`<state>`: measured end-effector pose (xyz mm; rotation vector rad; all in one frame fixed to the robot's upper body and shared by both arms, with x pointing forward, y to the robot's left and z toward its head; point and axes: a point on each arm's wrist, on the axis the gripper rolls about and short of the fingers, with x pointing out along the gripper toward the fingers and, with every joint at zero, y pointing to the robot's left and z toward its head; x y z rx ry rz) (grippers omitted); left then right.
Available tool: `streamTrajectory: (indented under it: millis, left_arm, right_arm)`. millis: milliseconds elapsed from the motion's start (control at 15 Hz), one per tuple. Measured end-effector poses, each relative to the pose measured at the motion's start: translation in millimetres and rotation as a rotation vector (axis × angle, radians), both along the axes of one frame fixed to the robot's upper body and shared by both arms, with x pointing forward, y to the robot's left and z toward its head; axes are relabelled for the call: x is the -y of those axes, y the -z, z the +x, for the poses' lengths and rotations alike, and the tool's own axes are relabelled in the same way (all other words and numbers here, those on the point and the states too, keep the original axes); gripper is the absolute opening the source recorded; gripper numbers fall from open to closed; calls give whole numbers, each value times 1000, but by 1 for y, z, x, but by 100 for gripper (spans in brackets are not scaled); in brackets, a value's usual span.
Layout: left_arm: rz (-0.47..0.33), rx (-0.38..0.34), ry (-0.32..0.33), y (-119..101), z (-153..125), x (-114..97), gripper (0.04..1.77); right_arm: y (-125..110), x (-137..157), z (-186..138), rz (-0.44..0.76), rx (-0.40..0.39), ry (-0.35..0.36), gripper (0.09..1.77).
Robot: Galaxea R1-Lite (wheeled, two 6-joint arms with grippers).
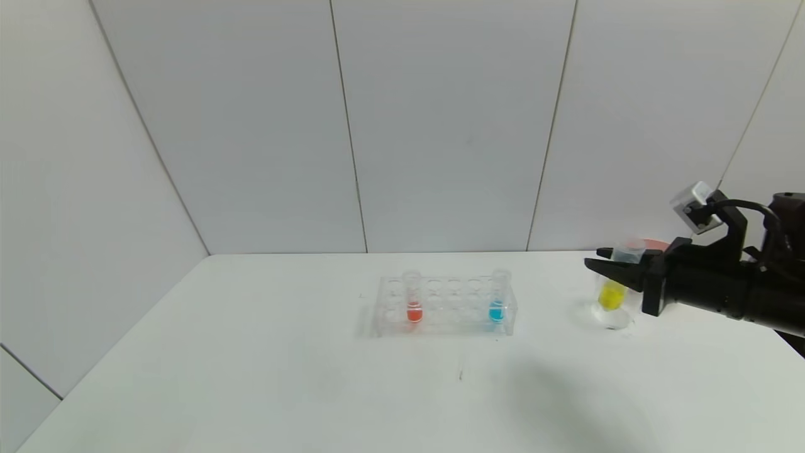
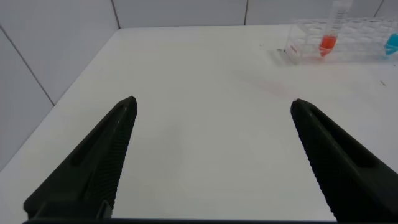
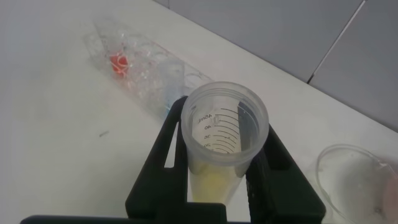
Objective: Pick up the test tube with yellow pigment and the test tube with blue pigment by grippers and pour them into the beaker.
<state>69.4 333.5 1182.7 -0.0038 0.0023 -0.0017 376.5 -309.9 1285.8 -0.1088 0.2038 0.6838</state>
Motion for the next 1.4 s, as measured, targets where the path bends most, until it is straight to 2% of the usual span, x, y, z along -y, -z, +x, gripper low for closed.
streamTrajectory:
  millis: [267, 467, 667, 933, 1133, 1400]
  left_arm:
    - [0, 0, 0, 0, 0, 0, 176]
    - [0, 0, 0, 0, 0, 0, 176]
    - [0, 0, 0, 0, 0, 0, 176]
    - [0, 0, 0, 0, 0, 0, 176]
    - [0, 0, 0, 0, 0, 0, 176]
    - [0, 0, 0, 0, 0, 0, 176]
  right_arm:
    - [-23, 41, 11, -35, -58, 13, 58]
    - [-49, 58, 25, -66, -77, 34, 58]
    - [-66, 72, 40, -132, -95, 35, 58]
    - [-67, 101, 65, -250, -90, 35, 58]
    - [-67, 111, 79, -295, -132, 49, 58]
    - [-74, 113, 90, -411, -203, 69, 58]
